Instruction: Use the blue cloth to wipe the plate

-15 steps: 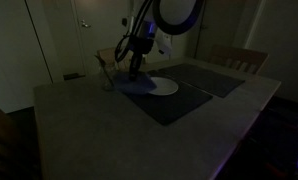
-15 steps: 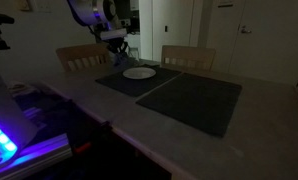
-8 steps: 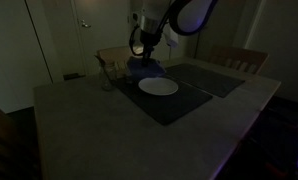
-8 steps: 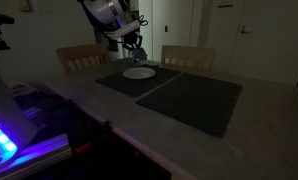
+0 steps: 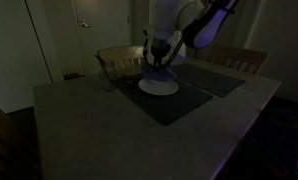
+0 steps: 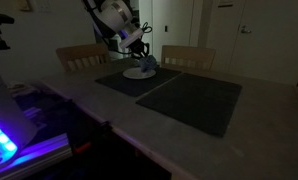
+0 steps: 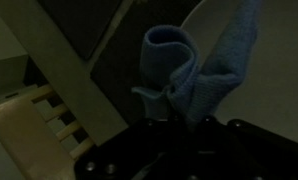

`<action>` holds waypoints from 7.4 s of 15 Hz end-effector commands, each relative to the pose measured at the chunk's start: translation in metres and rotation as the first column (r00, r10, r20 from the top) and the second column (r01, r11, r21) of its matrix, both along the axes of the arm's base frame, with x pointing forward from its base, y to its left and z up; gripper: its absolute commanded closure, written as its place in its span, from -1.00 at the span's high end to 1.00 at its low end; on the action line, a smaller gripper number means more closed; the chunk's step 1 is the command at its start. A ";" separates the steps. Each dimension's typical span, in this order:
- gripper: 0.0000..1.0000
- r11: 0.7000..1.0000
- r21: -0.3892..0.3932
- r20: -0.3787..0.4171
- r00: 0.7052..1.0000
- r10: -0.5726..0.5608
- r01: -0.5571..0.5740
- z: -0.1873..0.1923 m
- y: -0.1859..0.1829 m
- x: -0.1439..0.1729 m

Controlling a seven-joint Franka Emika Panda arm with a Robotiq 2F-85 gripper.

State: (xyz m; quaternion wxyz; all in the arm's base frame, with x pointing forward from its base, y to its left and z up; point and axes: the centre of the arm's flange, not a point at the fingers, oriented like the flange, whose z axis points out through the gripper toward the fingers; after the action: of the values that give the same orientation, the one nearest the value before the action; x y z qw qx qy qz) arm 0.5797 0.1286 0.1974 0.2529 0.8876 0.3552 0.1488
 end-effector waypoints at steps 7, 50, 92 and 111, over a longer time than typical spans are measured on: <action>-0.95 0.996 -0.004 0.005 0.996 -0.086 0.086 -0.061 0.003 -0.049; -0.95 0.936 0.282 -0.188 0.969 -0.159 0.209 -0.044 0.031 -0.035; -0.95 0.716 0.657 -0.163 0.972 -0.170 0.235 0.029 0.086 -0.025; -0.17 0.795 0.601 -0.111 0.994 -0.017 0.081 -0.018 0.125 -0.073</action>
State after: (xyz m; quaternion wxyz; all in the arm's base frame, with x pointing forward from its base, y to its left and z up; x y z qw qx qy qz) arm 0.5075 0.2519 0.1721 -0.0575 0.9398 0.2753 0.1938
